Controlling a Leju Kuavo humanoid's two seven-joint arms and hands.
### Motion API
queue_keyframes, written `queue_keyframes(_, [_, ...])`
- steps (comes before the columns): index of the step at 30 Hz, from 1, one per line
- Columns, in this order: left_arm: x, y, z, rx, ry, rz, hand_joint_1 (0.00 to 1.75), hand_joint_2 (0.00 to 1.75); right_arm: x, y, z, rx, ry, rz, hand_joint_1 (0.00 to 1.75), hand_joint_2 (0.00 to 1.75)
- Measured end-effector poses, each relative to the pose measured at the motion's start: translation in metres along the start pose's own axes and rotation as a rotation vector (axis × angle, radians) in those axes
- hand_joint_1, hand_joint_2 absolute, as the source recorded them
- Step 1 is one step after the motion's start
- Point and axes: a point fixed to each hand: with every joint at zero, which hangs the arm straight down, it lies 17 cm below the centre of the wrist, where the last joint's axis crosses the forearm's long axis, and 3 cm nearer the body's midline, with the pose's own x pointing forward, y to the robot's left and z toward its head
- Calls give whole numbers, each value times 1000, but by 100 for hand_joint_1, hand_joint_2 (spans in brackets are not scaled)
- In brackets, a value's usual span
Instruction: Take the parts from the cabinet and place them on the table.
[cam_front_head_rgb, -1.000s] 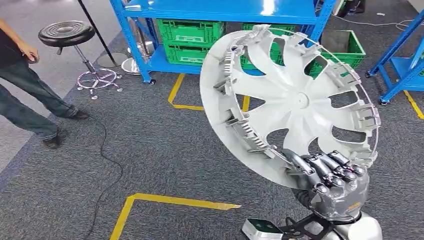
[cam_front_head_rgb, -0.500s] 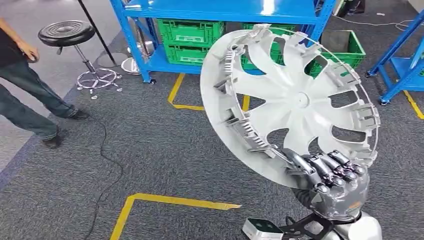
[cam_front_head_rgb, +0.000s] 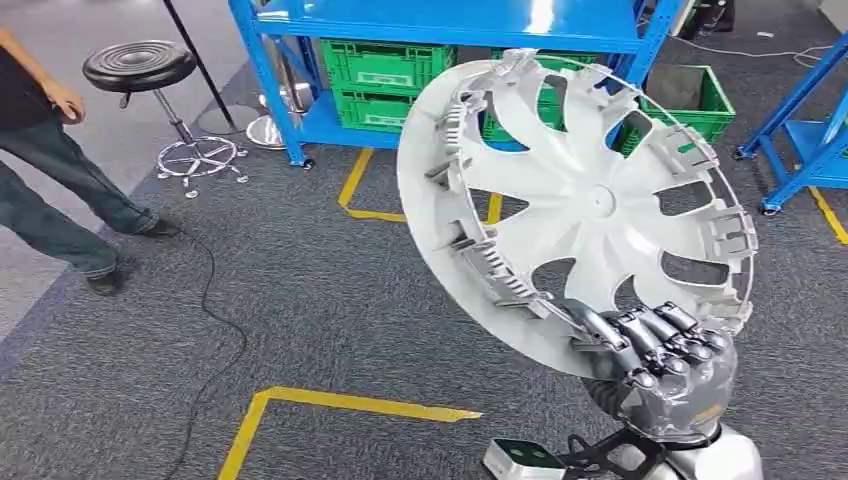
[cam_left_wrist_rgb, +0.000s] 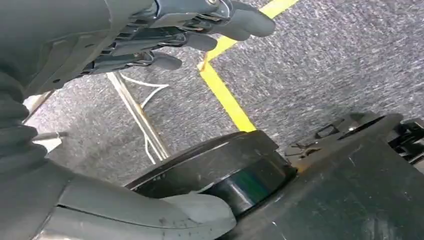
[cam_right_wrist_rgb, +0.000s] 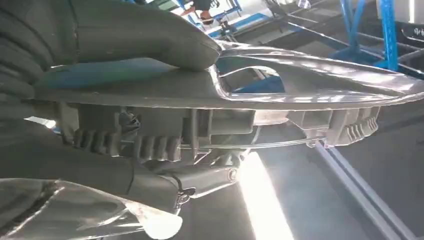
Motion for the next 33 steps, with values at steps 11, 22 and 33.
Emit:
queue_keyframes(11, [6, 9, -3, 16, -8, 6, 0, 175, 0, 1, 1, 4, 3, -3, 175, 175])
queue_keyframes(22, [1, 0, 0, 4, 3, 8, 0, 175, 1, 1, 0, 1, 2, -3, 175, 175])
queue_keyframes(33, [0, -1, 0, 2, 4, 9, 0, 175, 1, 3, -1, 0, 1, -7, 175, 175])
